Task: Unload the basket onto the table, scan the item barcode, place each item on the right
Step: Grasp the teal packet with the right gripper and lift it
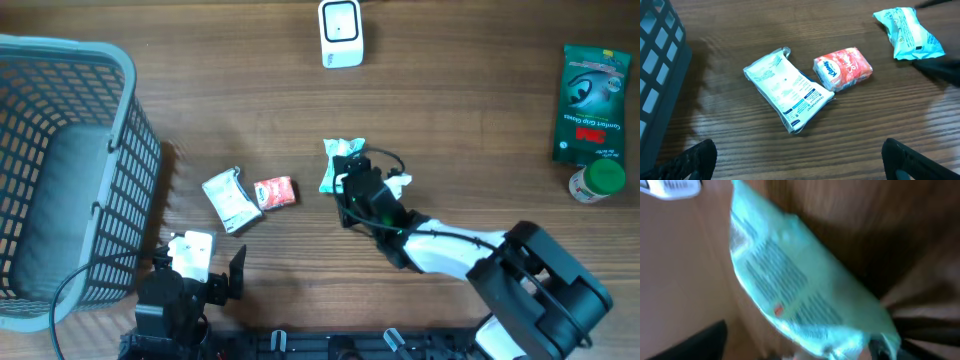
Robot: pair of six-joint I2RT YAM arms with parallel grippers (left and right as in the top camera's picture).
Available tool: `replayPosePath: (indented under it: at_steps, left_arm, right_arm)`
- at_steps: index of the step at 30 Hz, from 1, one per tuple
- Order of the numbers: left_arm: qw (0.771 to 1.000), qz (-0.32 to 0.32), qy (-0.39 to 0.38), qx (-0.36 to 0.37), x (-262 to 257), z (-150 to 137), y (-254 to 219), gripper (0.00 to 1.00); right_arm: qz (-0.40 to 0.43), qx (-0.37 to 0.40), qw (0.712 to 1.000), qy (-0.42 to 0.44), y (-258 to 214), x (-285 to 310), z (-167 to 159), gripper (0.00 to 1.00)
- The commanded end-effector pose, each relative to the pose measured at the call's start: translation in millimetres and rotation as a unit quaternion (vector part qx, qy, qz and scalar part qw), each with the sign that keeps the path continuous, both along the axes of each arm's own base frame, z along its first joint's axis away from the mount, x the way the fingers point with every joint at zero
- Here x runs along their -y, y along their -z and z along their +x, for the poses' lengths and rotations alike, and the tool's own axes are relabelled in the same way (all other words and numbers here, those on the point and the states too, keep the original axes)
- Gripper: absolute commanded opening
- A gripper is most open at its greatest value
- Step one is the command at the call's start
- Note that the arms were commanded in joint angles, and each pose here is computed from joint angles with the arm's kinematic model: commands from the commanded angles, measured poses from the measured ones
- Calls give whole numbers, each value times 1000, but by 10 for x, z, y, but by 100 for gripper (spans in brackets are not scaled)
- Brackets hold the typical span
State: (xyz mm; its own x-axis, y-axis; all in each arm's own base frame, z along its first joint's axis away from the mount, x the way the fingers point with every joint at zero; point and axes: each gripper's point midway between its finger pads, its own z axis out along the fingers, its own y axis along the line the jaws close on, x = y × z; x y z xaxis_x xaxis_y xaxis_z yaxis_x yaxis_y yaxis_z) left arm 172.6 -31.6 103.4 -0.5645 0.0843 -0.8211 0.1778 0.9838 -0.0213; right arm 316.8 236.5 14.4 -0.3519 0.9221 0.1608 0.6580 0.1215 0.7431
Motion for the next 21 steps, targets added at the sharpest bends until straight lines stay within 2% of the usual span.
replayPosePath:
  at_steps: [1, 3, 5, 8, 11, 14, 16, 18, 19, 20, 21]
  left_arm:
    - [1000, 4, 8, 2, 13, 0, 1, 100]
    - [1000, 4, 8, 2, 13, 0, 1, 100]
    - [1000, 4, 8, 2, 13, 0, 1, 100]
    - [1000, 4, 8, 2, 13, 0, 1, 100]
    - [1000, 4, 8, 2, 13, 0, 1, 100]
    - [1000, 4, 8, 2, 13, 0, 1, 100]
    - [1000, 4, 8, 2, 13, 0, 1, 100]
    - [1000, 4, 8, 2, 13, 0, 1, 100]
    - [1000, 4, 8, 2, 13, 0, 1, 100]
    - [1000, 4, 8, 2, 13, 0, 1, 100]
    - [1000, 4, 8, 2, 13, 0, 1, 100]
  right_arm:
    - [-147, -131, 980, 35, 958, 920, -446, 55]
    - [-167, -109, 980, -11, 929, 949, -353, 27]
    - [-178, -51, 975, -124, 824, 770, -235, 5]
    - [-174, 30, 960, -219, 578, 504, -134, 5]
    - [-163, 123, 934, -295, 72, 260, -94, 5]
    - [-192, 202, 905, -322, -512, 260, -117, 5]
    - [-228, 209, 899, -311, -685, 409, -158, 5]
    - [-281, 177, 900, -281, -707, 696, -241, 6]
    - [-285, 170, 899, -285, -704, 727, -288, 43]
    - [-284, 164, 899, -290, -691, 735, -322, 69]
    - [-283, 163, 896, -299, -679, 721, -348, 89]
